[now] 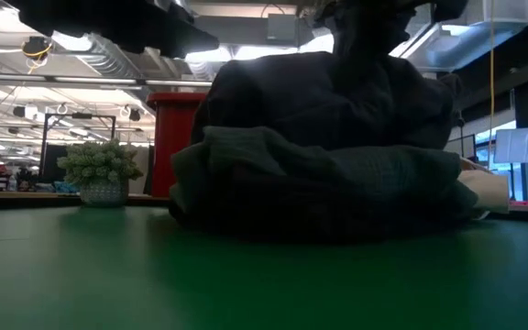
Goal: Fold laundry
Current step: Put the gray folded pants into the red bin
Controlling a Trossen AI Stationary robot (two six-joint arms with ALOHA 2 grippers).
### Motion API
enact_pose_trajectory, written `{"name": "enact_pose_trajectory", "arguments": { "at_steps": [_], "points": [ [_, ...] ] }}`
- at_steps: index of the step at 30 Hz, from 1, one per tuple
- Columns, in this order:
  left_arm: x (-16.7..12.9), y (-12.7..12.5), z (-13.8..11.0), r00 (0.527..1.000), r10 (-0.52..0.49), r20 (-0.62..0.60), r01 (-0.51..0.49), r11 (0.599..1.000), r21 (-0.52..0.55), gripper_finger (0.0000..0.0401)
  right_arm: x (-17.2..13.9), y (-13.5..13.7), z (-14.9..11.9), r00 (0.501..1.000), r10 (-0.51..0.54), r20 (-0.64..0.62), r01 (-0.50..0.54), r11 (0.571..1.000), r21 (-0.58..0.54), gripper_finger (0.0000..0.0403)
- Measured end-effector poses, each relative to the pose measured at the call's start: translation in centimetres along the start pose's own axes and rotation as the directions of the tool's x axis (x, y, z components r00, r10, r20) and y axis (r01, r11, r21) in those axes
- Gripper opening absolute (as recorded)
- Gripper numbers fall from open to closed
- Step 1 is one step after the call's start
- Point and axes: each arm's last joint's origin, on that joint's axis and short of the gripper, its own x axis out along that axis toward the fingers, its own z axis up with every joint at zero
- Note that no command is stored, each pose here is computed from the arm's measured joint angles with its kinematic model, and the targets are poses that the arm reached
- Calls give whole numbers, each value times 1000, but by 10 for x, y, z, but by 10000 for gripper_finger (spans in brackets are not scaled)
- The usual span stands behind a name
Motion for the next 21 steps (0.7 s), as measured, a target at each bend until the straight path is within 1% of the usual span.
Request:
{"name": "enact_pose_trajectory", "arguments": {
  "at_steps": [2, 7, 14, 21],
  "points": [
    [0, -3, 2, 1000, 16, 5, -16, 1000, 13, 149, 1, -2, 0, 1000, -7, -2, 7, 1000, 5, 41],
    [-1, -3, 1, 994, 106, -30, -105, 994, 26, 160, 2, -5, 0, 1000, -11, -1, 11, 1000, 15, 41],
    [-1, -1, 0, 992, 120, -49, -120, 993, -2, 218, 3, -9, 0, 1000, -17, -4, 17, 1000, 23, 41],
    [2, -1, -3, 990, 128, -64, -129, 992, -9, 271, 5, -15, 1, 998, -57, 6, 57, 997, 44, 41]
  ]
}}
